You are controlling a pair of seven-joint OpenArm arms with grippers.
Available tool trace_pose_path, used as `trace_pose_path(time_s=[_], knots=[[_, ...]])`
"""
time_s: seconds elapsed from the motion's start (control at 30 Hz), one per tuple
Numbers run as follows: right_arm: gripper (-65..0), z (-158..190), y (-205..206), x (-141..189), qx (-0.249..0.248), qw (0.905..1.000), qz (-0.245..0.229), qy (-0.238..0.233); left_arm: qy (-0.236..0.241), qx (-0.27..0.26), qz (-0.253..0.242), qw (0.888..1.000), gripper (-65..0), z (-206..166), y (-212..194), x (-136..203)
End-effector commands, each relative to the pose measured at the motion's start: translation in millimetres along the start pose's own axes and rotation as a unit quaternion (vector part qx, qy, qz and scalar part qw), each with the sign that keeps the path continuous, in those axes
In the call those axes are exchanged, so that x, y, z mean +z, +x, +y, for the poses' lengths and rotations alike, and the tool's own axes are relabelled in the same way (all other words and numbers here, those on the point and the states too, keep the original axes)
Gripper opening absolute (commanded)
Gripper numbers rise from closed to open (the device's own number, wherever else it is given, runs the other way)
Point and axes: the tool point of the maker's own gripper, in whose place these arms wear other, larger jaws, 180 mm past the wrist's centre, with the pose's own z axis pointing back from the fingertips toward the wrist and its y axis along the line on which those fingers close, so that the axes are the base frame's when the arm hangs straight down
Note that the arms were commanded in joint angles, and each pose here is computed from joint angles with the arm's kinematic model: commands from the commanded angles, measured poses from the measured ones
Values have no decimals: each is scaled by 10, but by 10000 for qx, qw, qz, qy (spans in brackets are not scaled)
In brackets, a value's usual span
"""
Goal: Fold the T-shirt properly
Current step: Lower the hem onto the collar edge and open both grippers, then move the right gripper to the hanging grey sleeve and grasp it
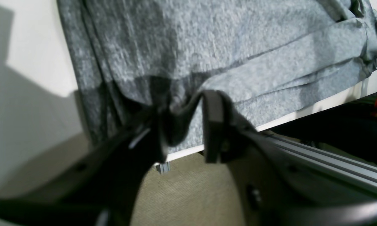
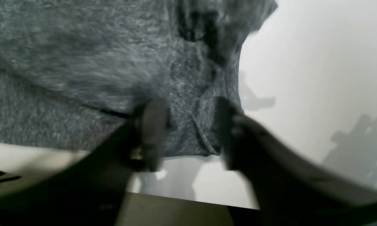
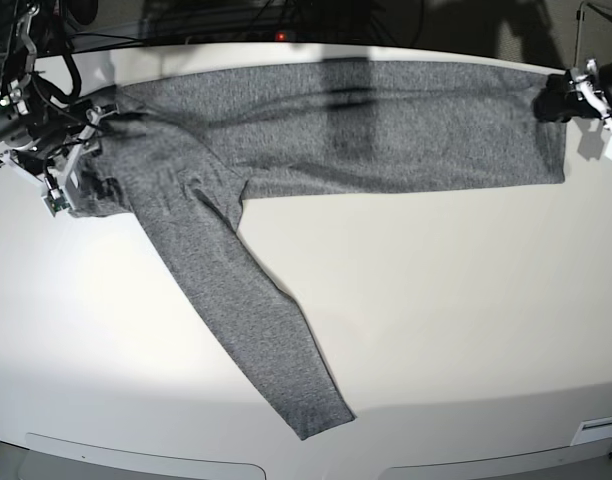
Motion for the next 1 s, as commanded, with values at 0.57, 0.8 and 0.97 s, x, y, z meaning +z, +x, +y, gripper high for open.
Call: trace_pose_path(time_s=[0.57, 0.8, 0.97], knots=[[-228, 14, 924, 232, -618, 9739, -2158, 347, 101, -596, -1290, 9898, -443, -37, 901, 88], [-228, -9, 1633, 497, -960, 9377, -3275, 658, -25, -891, -1813, 9794, -443, -176, 1398, 132], [-228, 51, 2138, 572, -1292, 9064, -3889, 1025, -321, -887, -2491, 9639, -444, -376, 1731, 101]])
